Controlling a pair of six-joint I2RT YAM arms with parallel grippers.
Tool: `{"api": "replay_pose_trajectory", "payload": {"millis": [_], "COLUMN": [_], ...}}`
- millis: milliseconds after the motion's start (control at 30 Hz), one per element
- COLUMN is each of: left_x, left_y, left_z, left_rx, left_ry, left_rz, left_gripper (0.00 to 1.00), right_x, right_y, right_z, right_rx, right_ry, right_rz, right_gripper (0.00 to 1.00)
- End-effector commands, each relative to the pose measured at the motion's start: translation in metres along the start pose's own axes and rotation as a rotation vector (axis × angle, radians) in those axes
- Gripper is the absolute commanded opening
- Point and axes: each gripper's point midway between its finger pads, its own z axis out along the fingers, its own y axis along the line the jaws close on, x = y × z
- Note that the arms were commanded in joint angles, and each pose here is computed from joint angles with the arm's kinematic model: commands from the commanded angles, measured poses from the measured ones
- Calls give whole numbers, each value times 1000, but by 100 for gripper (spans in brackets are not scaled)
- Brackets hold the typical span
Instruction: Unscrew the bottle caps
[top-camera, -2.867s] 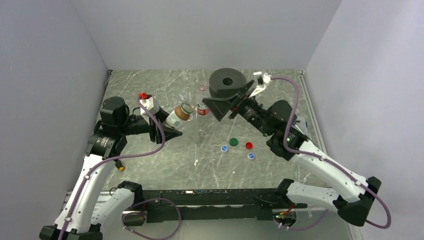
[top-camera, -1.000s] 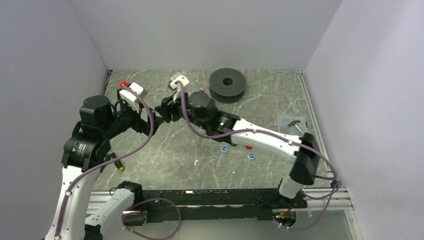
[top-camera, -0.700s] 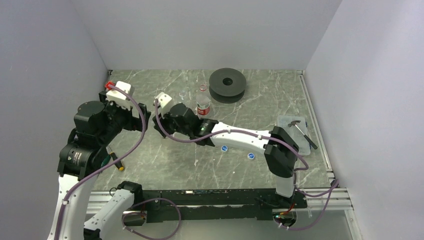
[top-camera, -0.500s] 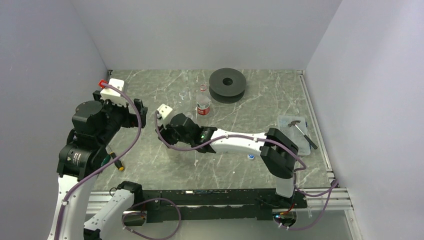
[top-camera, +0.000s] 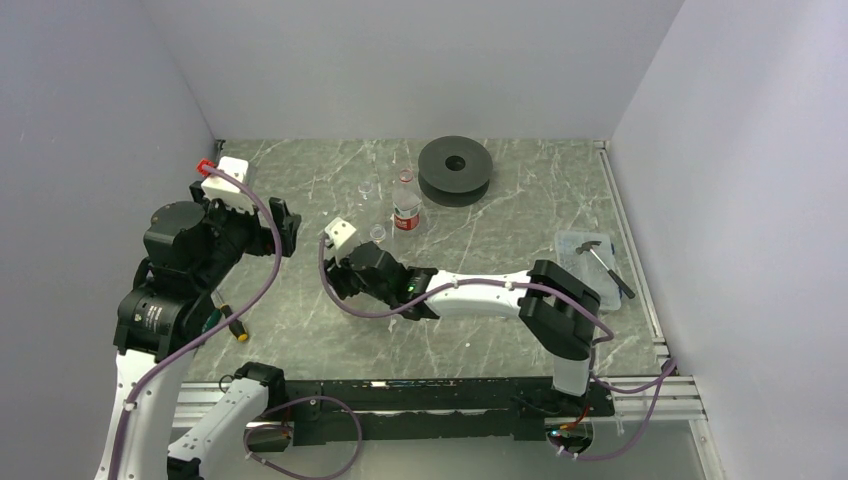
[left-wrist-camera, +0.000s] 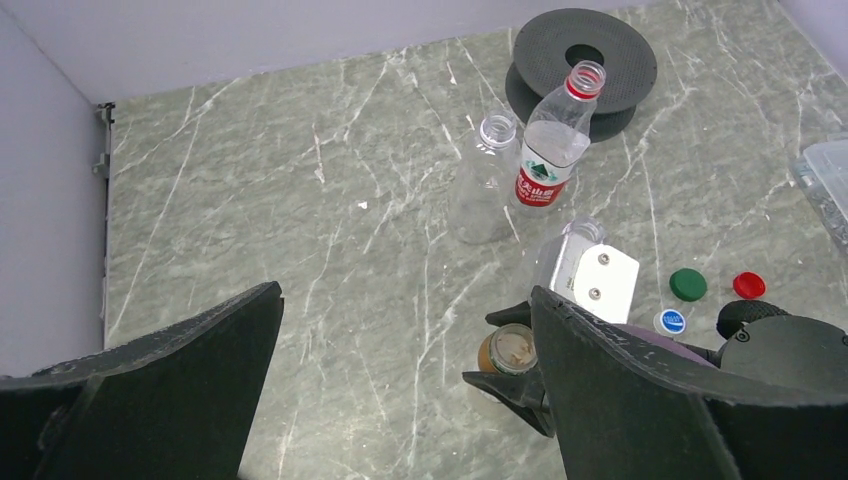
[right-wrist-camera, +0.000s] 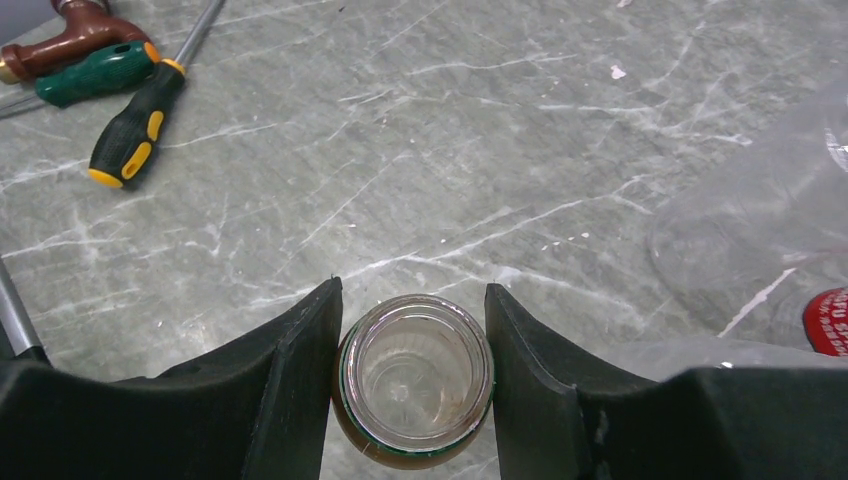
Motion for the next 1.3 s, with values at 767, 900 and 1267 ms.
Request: {"api": "replay_pose_trajectory", "payload": {"millis": [767,900,1267], "left_x": [-7,6,89], "left_y": [-9,-4,28], "left_z": [24,42,126], "left_rx": [43,21,-40], "left_ry": [7,51,141], "left_rz": [-35,-29,-2], "left_gripper": [99,99,99], "right_x": [-137,-156,-86], "right_y": [-9,-32,-279], "right_z": [-98,-137,-248], "right_rx": [34,101,784], "right_ry": [-281,-320,-402], "right_rz": [59,69,434], "right_gripper": [100,100,100]}}
